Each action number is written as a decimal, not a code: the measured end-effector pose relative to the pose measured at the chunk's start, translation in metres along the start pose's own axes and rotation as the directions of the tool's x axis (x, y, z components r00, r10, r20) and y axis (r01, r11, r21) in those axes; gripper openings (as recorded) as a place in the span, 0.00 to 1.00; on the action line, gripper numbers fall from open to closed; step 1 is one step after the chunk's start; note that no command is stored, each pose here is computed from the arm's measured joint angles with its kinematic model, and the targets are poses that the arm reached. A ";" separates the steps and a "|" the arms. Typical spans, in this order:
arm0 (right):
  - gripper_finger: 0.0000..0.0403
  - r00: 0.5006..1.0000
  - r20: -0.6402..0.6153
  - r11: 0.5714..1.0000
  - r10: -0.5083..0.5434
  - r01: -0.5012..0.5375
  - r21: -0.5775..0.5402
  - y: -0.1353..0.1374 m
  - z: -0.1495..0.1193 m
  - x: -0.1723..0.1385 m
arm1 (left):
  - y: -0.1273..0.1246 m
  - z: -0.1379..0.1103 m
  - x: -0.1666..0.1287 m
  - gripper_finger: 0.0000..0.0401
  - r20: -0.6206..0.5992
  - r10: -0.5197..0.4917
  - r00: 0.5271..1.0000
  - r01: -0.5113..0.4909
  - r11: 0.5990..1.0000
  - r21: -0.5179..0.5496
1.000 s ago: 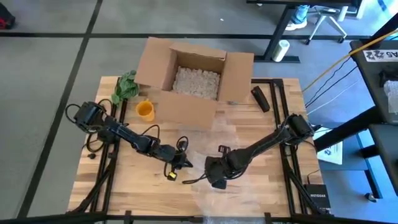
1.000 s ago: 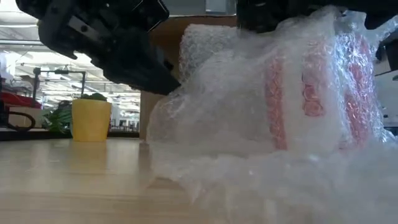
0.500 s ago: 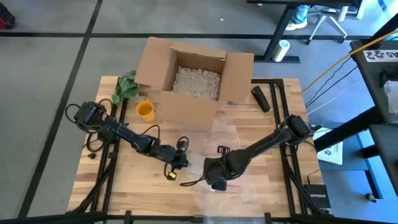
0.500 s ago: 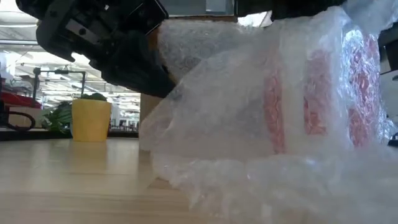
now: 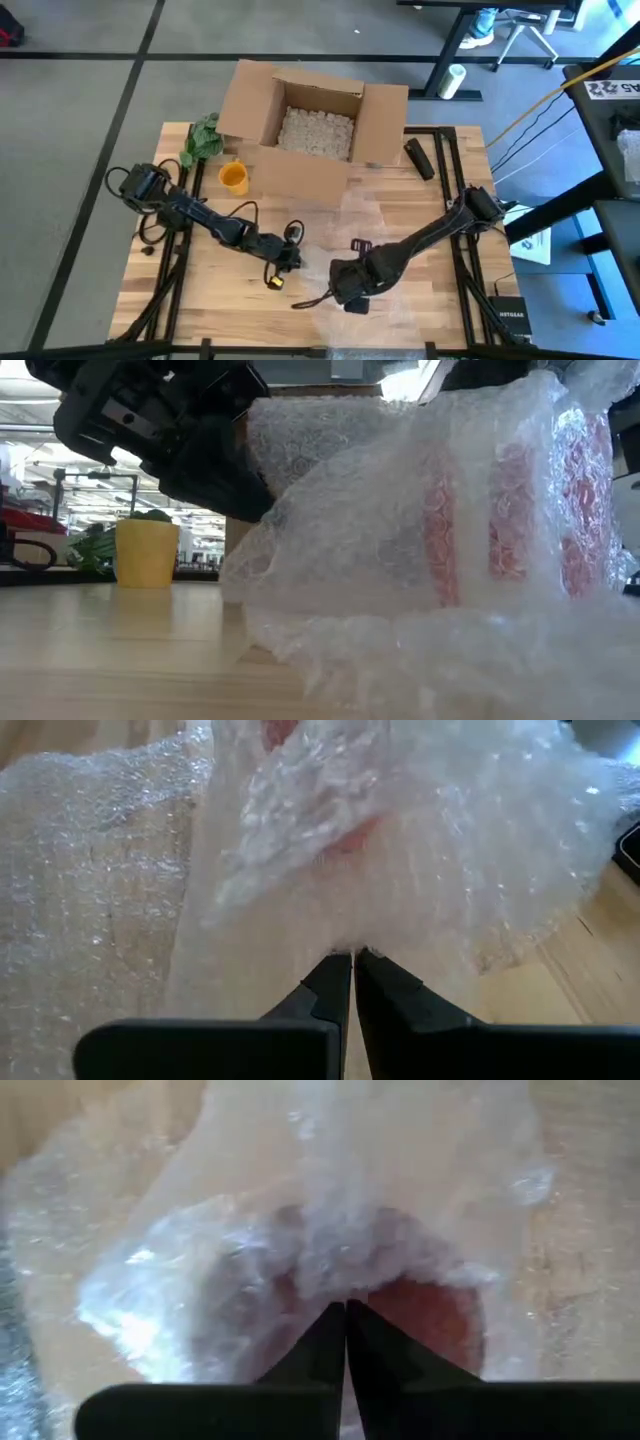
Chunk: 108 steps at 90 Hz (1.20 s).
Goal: Wrap mug
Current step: Wrap the red mug with the bubble wrap
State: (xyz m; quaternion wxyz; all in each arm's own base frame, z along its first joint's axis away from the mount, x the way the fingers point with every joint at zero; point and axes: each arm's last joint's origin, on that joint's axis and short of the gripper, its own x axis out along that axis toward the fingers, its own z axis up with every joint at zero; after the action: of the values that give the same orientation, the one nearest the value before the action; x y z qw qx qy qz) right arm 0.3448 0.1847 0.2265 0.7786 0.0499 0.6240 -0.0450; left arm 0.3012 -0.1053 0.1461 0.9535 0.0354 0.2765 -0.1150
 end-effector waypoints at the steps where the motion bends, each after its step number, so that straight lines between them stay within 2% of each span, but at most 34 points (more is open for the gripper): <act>1: 0.00 1.000 0.002 1.000 0.002 -0.002 0.001 0.000 0.000 0.000 | 0.000 0.000 0.000 0.00 0.000 0.000 1.000 0.000 1.000 0.000; 25: 0.00 0.991 0.062 0.993 0.118 -0.117 -0.009 0.004 0.002 0.026 | 0.000 0.000 0.000 0.00 0.000 0.000 1.000 0.000 1.000 0.000; 38: 0.00 0.988 0.019 0.988 0.156 -0.156 0.005 0.002 -0.003 0.049 | 0.000 0.000 0.000 0.00 0.000 0.000 1.000 0.000 1.000 0.000; 46: 0.00 0.990 -0.020 0.990 0.141 -0.141 0.021 -0.001 -0.006 0.059 | 0.000 0.000 0.000 0.00 -0.001 0.000 1.000 0.000 1.000 0.000; 60: 0.00 0.989 -0.013 0.989 0.144 -0.144 0.019 0.001 -0.005 0.058 | 0.000 0.000 0.000 0.00 0.001 0.000 1.000 0.000 1.000 0.000; 108: 0.00 0.998 -0.005 0.998 0.062 -0.062 -0.011 0.001 0.006 0.017 | 0.000 0.000 0.000 0.00 -0.003 0.000 1.000 0.000 1.000 -0.003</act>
State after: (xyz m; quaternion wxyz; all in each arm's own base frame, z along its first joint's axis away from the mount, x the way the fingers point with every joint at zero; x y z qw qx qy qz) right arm 0.3540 0.1846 0.2111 0.7784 0.0652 0.6242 -0.0173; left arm 0.3009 -0.1052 0.1459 0.9531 0.0340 0.2781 -0.1146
